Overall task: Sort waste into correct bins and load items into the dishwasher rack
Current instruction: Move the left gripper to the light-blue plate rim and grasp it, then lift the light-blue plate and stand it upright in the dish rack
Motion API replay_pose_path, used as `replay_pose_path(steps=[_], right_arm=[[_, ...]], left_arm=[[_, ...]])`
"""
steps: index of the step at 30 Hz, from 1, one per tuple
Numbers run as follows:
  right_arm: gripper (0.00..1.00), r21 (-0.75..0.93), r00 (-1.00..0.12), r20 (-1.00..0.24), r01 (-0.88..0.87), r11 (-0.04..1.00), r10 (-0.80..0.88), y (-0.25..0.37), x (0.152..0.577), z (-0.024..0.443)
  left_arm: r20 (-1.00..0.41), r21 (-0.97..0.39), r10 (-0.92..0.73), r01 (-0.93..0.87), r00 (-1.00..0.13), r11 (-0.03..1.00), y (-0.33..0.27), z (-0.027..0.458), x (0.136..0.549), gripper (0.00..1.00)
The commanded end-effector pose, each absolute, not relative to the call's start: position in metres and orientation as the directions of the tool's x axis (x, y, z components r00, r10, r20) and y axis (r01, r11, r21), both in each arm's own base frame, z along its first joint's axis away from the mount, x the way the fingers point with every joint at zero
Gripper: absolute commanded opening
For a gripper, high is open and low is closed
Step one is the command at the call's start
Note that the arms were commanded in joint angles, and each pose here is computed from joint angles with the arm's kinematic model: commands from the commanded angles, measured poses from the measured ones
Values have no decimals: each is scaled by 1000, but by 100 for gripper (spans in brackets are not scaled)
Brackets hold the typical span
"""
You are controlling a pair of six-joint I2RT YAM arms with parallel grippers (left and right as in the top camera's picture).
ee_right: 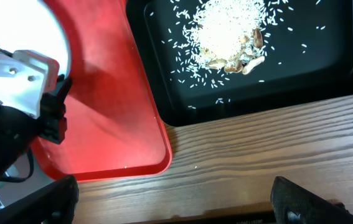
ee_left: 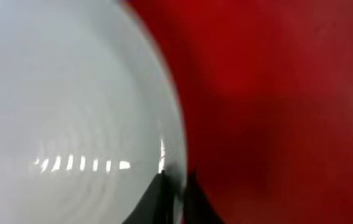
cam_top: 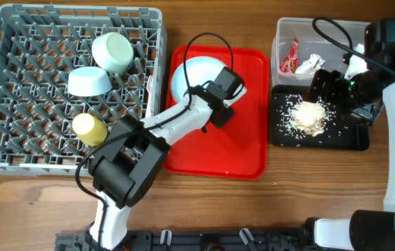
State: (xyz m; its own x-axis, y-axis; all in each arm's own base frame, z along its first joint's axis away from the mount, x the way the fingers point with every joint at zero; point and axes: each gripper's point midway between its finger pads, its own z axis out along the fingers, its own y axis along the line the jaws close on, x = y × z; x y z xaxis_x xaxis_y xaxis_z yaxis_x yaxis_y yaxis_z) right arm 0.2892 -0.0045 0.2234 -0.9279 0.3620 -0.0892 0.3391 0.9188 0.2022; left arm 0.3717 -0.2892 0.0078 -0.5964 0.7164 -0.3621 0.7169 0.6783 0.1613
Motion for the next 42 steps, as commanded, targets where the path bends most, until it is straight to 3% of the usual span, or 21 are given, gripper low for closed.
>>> replay_pose_path(steps=[1,5,8,23,29,32,37,42], right_arm=[[100,213,-930,-129,314,925,345,-5,291,233],[100,213,-930,-129,314,925,345,-5,291,233],[100,213,-930,-129,314,925,345,-5,291,233],[100,212,-930,-122,316,925,346,-4,290,233],[100,212,-930,-123,315,925,345,-4,290,233],[100,211,-931,-123,315,925,345,-4,290,233],[100,211,-930,-124,315,925,345,-5,290,233],[100,212,-930,-125,315,925,345,-5,290,233]], left_arm=[[-319,172,726,716,-609,676,-283,-7,369,4],[-319,178,727,715,-608,676,-283,-7,369,4],[-320,281,733,678,-601,679,-275,4,380,4],[-667,267,575,569,-473,778,-285,186,385,4],[-802,43,294,440,-521,897,-246,254,394,4],[-801,-189,97,404,-590,895,-225,272,399,4],[-679,-515,-135,336,-722,788,-196,279,408,4],[-565,-680,-249,272,-787,681,-160,281,416,4]])
